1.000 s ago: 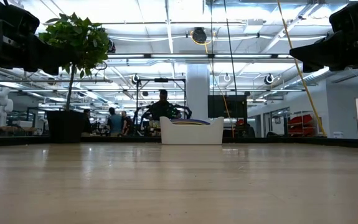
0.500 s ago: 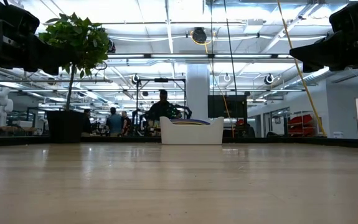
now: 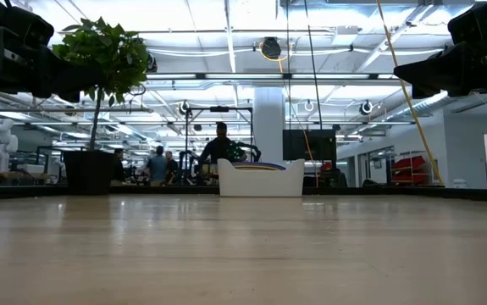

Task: Nest measuring cups in basket
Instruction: Return to Home Position

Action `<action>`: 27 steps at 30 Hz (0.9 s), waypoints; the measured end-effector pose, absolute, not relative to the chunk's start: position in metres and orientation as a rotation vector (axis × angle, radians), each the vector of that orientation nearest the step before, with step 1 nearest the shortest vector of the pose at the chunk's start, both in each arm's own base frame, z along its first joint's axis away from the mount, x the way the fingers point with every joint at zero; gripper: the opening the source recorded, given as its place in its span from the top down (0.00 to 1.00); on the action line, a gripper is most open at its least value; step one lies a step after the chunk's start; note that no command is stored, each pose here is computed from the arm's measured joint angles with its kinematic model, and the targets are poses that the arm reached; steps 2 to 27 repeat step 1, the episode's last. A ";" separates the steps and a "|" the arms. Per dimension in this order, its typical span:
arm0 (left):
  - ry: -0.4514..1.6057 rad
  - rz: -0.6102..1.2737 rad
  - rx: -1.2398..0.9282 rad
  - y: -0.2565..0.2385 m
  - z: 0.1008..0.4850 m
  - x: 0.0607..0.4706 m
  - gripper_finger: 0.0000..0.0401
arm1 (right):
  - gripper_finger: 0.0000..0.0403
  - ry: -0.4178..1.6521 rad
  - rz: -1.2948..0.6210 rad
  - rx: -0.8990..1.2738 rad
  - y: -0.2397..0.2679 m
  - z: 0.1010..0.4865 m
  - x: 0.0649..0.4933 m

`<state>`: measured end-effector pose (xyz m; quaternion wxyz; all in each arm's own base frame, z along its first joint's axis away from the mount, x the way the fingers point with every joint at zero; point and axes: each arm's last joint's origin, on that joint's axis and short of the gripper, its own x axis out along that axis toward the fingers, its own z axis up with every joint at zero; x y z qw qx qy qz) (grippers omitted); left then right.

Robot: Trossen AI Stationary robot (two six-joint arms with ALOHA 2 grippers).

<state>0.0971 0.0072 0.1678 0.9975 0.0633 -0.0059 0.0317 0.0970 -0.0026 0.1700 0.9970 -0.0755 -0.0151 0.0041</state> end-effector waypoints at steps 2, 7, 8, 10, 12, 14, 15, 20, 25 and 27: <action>-0.012 0.063 0.127 0.007 0.168 0.097 0.91 | 1.00 -0.031 0.009 -0.152 -0.003 0.170 0.097; -0.012 0.063 0.127 0.007 0.168 0.097 0.91 | 1.00 -0.031 0.009 -0.152 -0.003 0.170 0.097; -0.012 0.063 0.127 0.007 0.168 0.097 0.91 | 1.00 -0.031 0.009 -0.152 -0.003 0.170 0.097; -0.012 0.063 0.127 0.007 0.168 0.097 0.91 | 1.00 -0.031 0.009 -0.152 -0.003 0.170 0.097; -0.012 0.063 0.127 0.007 0.168 0.097 0.91 | 1.00 -0.031 0.009 -0.152 -0.003 0.170 0.097; -0.012 0.063 0.127 0.007 0.168 0.097 0.91 | 1.00 -0.031 0.009 -0.152 -0.003 0.170 0.097; -0.012 0.063 0.127 0.007 0.168 0.097 0.91 | 1.00 -0.031 0.009 -0.152 -0.003 0.170 0.097; -0.012 0.063 0.127 0.007 0.168 0.097 0.91 | 1.00 -0.031 0.009 -0.152 -0.003 0.170 0.097; -0.012 0.063 0.127 0.007 0.168 0.097 0.91 | 1.00 -0.031 0.009 -0.152 -0.003 0.170 0.097; -0.012 0.063 0.127 0.007 0.168 0.097 0.91 | 1.00 -0.031 0.009 -0.152 -0.003 0.170 0.097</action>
